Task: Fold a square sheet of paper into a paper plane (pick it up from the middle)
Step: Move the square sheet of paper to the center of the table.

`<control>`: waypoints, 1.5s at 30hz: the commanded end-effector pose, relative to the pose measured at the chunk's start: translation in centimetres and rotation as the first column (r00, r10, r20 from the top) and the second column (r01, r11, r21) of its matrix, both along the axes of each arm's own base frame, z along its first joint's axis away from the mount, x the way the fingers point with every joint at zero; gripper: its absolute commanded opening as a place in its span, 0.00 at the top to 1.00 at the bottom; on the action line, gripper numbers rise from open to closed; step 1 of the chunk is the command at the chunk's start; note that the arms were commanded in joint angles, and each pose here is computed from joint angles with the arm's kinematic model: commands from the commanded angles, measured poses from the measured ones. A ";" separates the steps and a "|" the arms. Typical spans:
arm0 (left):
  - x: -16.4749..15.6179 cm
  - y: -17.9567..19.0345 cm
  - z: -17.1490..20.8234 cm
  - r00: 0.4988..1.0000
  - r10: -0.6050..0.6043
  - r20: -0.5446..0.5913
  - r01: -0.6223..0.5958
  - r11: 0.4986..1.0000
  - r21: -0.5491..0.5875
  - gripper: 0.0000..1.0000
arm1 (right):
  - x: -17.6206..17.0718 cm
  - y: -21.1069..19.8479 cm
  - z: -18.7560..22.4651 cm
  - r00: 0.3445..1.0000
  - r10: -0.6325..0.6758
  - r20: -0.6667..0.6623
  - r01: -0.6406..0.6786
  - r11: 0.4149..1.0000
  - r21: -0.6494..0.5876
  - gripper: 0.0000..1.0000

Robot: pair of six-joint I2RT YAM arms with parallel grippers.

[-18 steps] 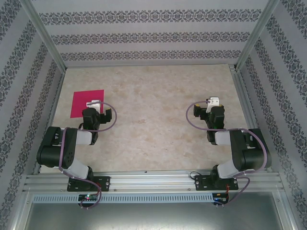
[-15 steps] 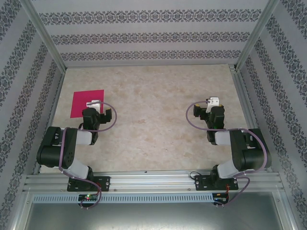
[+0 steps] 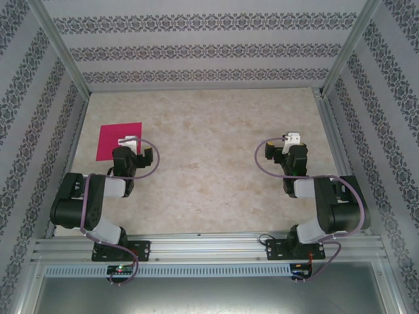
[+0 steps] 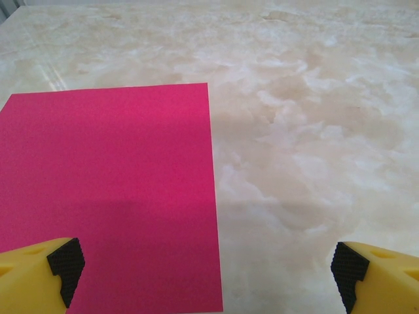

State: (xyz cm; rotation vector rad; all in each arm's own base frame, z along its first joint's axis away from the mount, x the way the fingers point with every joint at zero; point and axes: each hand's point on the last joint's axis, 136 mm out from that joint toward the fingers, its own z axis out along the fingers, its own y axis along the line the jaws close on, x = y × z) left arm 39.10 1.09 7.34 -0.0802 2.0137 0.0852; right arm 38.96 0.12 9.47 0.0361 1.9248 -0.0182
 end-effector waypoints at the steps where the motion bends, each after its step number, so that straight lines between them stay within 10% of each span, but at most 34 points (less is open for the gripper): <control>1: 0.9 0.3 2.3 1.000 -0.009 0.005 0.009 1.000 0.005 0.00 | 0.6 0.6 1.2 0.998 0.044 0.045 -0.045 0.999 0.005 0.02; 7: 0.7 1.0 7.0 0.994 0.087 -0.063 -0.093 0.992 -0.086 0.00 | -0.1 0.9 3.5 0.997 0.046 0.066 -0.046 0.999 -0.004 0.02; 11: 1.7 -0.5 8.8 0.986 0.073 -0.152 -0.112 0.956 -0.270 0.00 | -0.9 0.4 4.6 0.988 -0.027 -0.155 0.044 0.994 0.102 0.02; 23: 4.8 2.3 0.1 0.807 0.126 -0.577 -0.424 0.803 -0.419 0.00 | -2.8 7.7 7.2 0.908 0.290 -0.302 -0.090 0.840 0.536 0.02; 34: 3.5 2.0 -5.0 0.720 0.093 -0.688 -0.484 0.779 -0.400 0.00 | -4.1 9.6 4.9 0.853 0.352 -0.385 -0.080 0.817 0.571 0.02; 45: 1.2 -5.9 -5.7 0.700 -0.152 -0.698 -0.411 0.713 -0.568 0.00 | -4.4 9.4 3.1 0.838 0.329 -0.434 -0.029 0.823 0.567 0.02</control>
